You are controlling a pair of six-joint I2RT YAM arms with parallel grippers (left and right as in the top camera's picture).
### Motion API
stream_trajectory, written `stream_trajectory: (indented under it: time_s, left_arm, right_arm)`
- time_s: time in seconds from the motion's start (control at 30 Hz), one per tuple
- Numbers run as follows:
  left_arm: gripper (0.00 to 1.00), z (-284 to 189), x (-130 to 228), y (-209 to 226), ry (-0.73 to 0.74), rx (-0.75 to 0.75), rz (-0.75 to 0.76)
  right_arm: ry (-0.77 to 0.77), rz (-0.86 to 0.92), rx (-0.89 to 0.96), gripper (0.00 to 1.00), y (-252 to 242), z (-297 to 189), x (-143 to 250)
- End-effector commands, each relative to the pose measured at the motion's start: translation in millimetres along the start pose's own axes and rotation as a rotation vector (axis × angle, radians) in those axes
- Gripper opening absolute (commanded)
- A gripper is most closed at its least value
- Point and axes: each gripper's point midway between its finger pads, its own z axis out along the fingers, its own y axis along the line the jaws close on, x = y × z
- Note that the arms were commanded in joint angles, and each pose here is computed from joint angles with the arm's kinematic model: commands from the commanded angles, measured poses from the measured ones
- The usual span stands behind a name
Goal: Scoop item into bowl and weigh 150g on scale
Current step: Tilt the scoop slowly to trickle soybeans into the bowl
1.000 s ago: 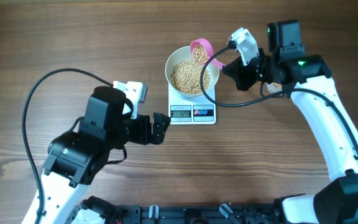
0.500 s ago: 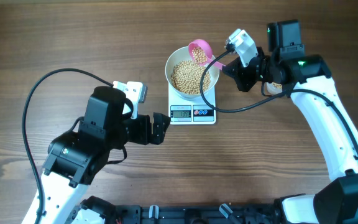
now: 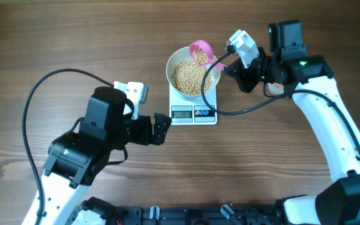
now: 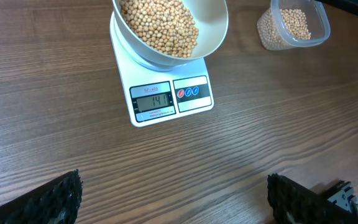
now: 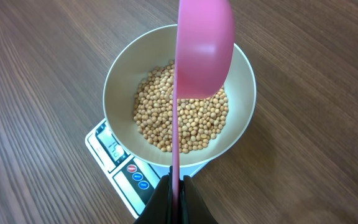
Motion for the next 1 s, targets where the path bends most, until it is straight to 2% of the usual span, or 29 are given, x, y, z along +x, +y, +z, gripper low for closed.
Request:
stream_trajectory:
  time_s: [0.0,0.13,0.37,0.57,0.97]
  left_arm:
    - [1.00,2.0,2.8,-1.8,0.012,0.009,-0.007]
    - [1.00,2.1,2.9,-1.8,0.012,0.009,-0.007]
    - [1.00,2.1,2.9,-1.8,0.012,0.009,-0.007]
    - [1.00,2.1,2.9,-1.8,0.012,0.009,-0.007]
    - [1.00,2.1,2.9,-1.8,0.012,0.009,-0.007]
  right_arm:
    - [-0.031,-0.044,0.015,0.04,2.4,-10.0,-12.8]
    - [0.001,-0.106,0.025,0.04,9.2,-4.7,-11.1]
    - [-0.001,-0.105,0.022,0.04,11.0,-4.1,-12.1]
    - [-0.003,0.016,0.022,0.04,10.7,-4.1,-12.2]
    - [-0.005,0.022,0.022,0.04,10.6,-4.1,-12.7]
